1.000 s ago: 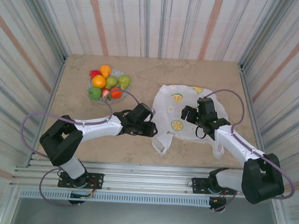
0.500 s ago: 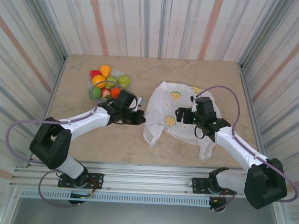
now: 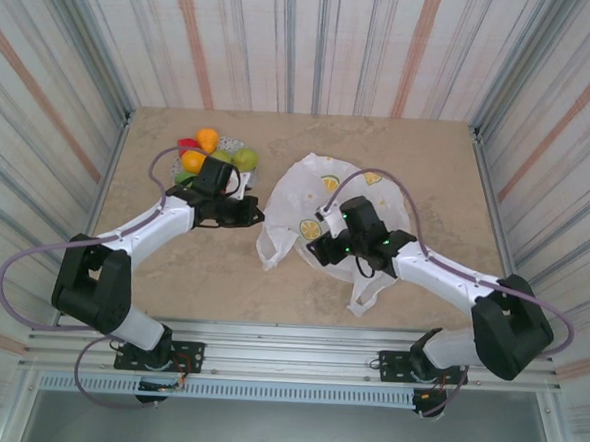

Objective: Place the fruits into the plastic bag

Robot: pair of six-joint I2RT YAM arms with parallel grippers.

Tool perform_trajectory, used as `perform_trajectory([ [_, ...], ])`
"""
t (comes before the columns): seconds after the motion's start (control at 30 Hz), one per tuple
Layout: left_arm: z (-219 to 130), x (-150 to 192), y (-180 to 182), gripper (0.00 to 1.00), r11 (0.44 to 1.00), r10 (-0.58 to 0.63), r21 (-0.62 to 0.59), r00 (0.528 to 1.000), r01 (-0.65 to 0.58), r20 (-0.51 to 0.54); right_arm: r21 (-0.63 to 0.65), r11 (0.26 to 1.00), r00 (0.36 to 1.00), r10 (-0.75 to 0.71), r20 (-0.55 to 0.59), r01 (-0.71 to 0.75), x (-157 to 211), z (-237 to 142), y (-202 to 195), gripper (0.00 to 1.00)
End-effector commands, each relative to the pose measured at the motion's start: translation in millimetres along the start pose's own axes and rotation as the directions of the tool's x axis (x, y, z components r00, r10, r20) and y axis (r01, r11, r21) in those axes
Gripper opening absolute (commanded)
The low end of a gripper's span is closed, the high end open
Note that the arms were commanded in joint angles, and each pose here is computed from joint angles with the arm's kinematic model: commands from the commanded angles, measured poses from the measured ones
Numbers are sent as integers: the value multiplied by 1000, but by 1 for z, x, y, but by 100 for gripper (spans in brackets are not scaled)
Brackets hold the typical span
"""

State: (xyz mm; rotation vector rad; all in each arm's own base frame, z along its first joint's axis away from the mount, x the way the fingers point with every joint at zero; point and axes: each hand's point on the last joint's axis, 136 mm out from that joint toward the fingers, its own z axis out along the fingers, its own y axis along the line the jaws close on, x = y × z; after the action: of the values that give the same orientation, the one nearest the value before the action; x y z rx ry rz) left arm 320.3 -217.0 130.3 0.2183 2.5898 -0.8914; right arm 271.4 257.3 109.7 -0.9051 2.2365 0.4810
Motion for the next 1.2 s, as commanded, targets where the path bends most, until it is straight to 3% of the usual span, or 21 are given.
perform_trajectory([
  [0.0, -4, -6, -11, 0, 999, 36, 41, 999, -35, -4, -16, 988, 987, -150, 55, 151, -12, 15, 16, 78],
  [0.17, -4, -5, -11, 0, 998, 37, 43, 999, -37, -6, 35, 982, 978, -186, 91, 183, -20, 36, 13, 69],
  [0.3, -3, -4, -10, 0, 999, 35, 42, 999, -35, -7, 99, 976, 974, -204, 94, 195, -23, 48, 1, 55],
  [0.5, 1, -5, -7, 0, 999, 22, 33, 1000, -22, -5, 133, 976, 978, -188, 95, 174, -35, 50, -4, 11],
  [0.57, -3, -6, -6, 18, 1000, 30, 2, 999, -31, 16, 126, 981, 984, -158, 79, 147, -37, 44, -4, 1],
  [0.7, -23, -7, -10, 40, 992, 109, -82, 986, -99, 125, 80, 997, 999, -24, 25, 22, -34, 36, -7, 0],
  [0.83, -57, -5, -24, 64, 979, 192, -126, 941, -162, 280, 9, 989, 989, 149, -15, -149, -37, 26, -7, 0],
  [1.0, -84, 18, -60, 78, 912, 405, -215, 849, -349, 339, -35, 963, 963, 266, -47, -268, -46, 16, -5, 0],
  [1.17, -75, 35, -84, 85, 818, 570, -275, 779, -506, 263, -71, 934, 935, 345, -78, -351, -56, 11, -8, 0],
])
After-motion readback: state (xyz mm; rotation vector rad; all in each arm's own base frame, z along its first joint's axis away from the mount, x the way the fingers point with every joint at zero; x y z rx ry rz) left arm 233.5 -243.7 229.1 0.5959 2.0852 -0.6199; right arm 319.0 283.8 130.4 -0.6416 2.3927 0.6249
